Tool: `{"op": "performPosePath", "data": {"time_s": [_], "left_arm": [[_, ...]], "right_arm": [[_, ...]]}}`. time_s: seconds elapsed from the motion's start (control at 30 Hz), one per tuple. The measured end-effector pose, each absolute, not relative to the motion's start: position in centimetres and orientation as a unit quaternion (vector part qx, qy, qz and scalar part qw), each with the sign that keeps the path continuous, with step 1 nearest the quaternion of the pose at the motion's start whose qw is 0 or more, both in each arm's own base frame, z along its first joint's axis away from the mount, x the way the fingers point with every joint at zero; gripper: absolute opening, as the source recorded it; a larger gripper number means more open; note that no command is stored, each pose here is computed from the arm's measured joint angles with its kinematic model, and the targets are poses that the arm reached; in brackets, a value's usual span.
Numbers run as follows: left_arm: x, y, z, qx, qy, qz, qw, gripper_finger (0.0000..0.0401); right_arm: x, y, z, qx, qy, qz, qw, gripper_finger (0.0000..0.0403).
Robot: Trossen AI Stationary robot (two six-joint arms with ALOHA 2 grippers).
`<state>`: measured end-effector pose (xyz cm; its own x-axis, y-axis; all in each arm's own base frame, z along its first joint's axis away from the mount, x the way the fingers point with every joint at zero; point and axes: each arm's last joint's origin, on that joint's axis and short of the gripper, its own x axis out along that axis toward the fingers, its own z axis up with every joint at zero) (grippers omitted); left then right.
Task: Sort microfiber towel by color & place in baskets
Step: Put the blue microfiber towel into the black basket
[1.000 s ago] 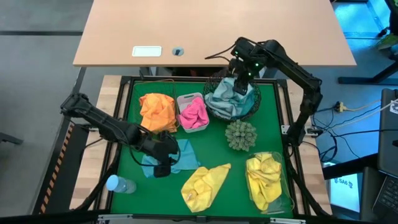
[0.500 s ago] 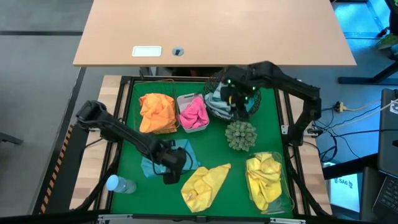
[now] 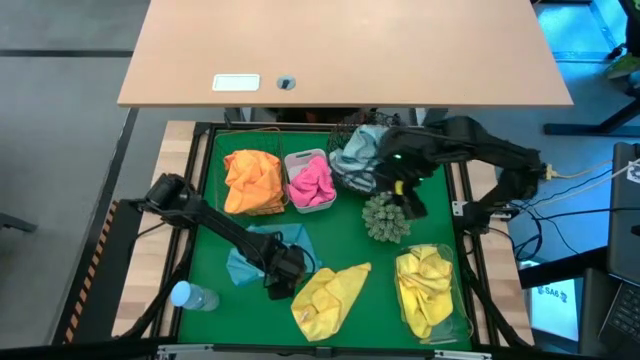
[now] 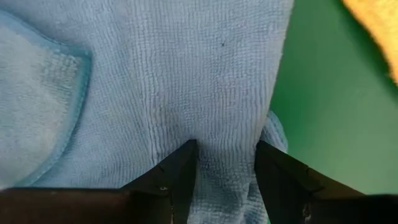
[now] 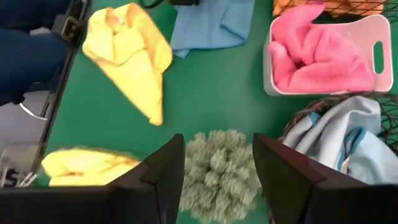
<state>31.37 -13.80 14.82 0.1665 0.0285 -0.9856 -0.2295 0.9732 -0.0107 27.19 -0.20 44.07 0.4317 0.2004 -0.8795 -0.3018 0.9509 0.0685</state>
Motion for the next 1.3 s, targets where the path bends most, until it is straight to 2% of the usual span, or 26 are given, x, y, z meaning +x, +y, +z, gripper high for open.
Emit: {"op": "performPosePath", "data": {"time_s": [0.13, 0.27, 0.47, 0.6, 0.87, 1.13, 1.3], "left_arm": [[31.6, -13.9, 14.2, -0.077, 0.643, 0.087, 0.757, 0.0151], [31.7, -13.9, 14.2, -0.074, 0.637, 0.089, 0.762, 0.0129], [32.7, -13.9, 14.4, -0.080, 0.590, 0.095, 0.798, 0.0060], [33.9, -13.8, 14.8, -0.103, 0.541, 0.093, 0.830, 0.0011], [35.7, -12.7, 15.6, -0.132, 0.466, 0.111, 0.868, 0.0005], [37.4, -10.7, 16.5, -0.149, 0.386, 0.160, 0.896, 0.0004], [38.4, -9.6, 17.3, -0.150, 0.312, 0.209, 0.915, 0.0004]], "right_arm": [[24.3, 0.0, 44.1, -0.050, 0.513, 0.152, 0.844, 0.0188], [22.2, 0.0, 42.5, -0.052, 0.498, 0.150, 0.853, 0.0188], [21.6, 0.2, 39.0, -0.035, 0.422, 0.149, 0.894, 0.0188], [23.0, 0.1, 36.1, -0.024, 0.392, 0.140, 0.909, 0.0188], [25.9, 0.1, 30.9, -0.004, 0.386, 0.137, 0.913, 0.0188], [28.2, 0.3, 29.1, 0.018, 0.382, 0.183, 0.906, 0.0188], [29.4, 0.3, 28.0, 0.018, 0.383, 0.184, 0.905, 0.0188]]}}
